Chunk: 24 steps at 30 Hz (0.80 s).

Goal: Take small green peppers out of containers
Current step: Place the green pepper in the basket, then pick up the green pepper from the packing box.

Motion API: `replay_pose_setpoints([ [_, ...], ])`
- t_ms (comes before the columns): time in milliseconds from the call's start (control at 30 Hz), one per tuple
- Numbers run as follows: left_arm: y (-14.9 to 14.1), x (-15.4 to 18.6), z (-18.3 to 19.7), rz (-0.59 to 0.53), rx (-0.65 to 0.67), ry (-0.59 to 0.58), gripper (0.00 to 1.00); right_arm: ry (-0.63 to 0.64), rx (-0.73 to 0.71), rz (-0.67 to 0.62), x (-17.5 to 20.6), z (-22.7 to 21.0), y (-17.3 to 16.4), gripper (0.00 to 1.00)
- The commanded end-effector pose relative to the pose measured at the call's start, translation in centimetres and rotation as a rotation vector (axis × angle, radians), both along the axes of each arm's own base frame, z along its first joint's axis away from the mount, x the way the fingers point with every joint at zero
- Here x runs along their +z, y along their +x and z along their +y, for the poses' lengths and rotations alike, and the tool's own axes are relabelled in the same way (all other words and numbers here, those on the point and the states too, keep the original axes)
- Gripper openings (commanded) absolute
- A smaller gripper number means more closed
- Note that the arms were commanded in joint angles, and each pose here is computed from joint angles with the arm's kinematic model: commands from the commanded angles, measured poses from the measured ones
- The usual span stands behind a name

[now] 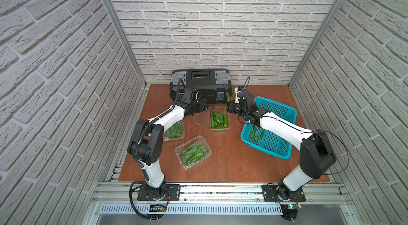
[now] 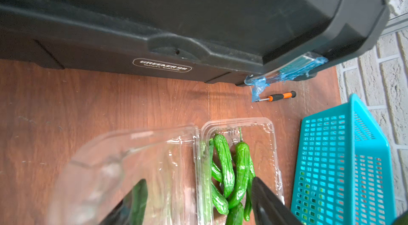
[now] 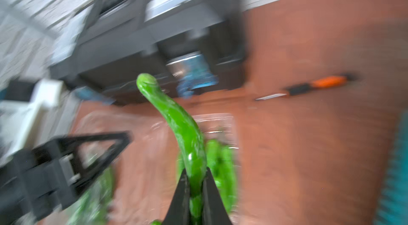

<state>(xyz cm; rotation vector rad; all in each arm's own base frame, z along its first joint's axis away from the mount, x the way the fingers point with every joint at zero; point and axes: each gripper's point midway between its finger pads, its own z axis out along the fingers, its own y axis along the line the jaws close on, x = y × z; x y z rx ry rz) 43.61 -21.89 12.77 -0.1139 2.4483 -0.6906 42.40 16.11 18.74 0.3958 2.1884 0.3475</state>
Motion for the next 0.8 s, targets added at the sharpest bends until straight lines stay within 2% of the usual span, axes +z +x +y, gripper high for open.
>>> replay_pose_setpoints([
  [0, 0.6, 0.5, -0.6, -0.028, -0.004, -0.013, 0.73, -0.131, -0.455, -0.002, -0.1, -9.8, -2.5, 0.03],
  [67, 0.6, 0.4, -0.6, -0.025, -0.006, -0.012, 0.73, -0.165, -0.561, 0.035, -1.1, -12.4, -4.0, 0.04],
  [100, 0.6, 0.3, -0.6, -0.024, -0.006, -0.012, 0.73, -0.175, -0.590, 0.057, -1.7, -13.3, -4.5, 0.09],
  [200, 0.6, 0.2, -0.8, -0.022, -0.011, -0.015, 0.74, -0.220, -0.627, 0.135, -3.1, -14.7, -5.6, 0.32],
  [267, 0.7, 0.3, -0.8, -0.023, -0.010, -0.017, 0.73, -0.262, -0.594, 0.156, -3.2, -14.5, -5.3, 0.42],
  [300, 0.7, 0.3, -0.8, -0.024, -0.011, -0.016, 0.73, -0.271, -0.558, 0.159, -3.0, -14.0, -4.9, 0.43],
  [433, 0.7, 0.3, -0.7, -0.021, -0.008, -0.014, 0.73, -0.292, -0.321, 0.069, -0.9, -9.5, -2.2, 0.44],
  [500, 0.6, 0.1, -0.7, -0.017, -0.011, -0.010, 0.73, -0.281, -0.102, 0.000, 0.4, -4.9, -0.7, 0.43],
  [567, 0.6, 0.1, -0.6, -0.014, -0.009, -0.007, 0.73, -0.221, 0.112, -0.015, 0.8, -0.3, 0.1, 0.42],
  [667, 0.5, 0.1, -0.5, -0.014, -0.005, -0.005, 0.73, -0.118, 0.326, 0.072, -0.6, 4.7, 0.1, 0.41],
  [767, 0.5, 0.3, -0.4, -0.017, 0.000, -0.001, 0.73, -0.042, 0.453, 0.195, -2.9, 8.0, -0.2, 0.40],
])
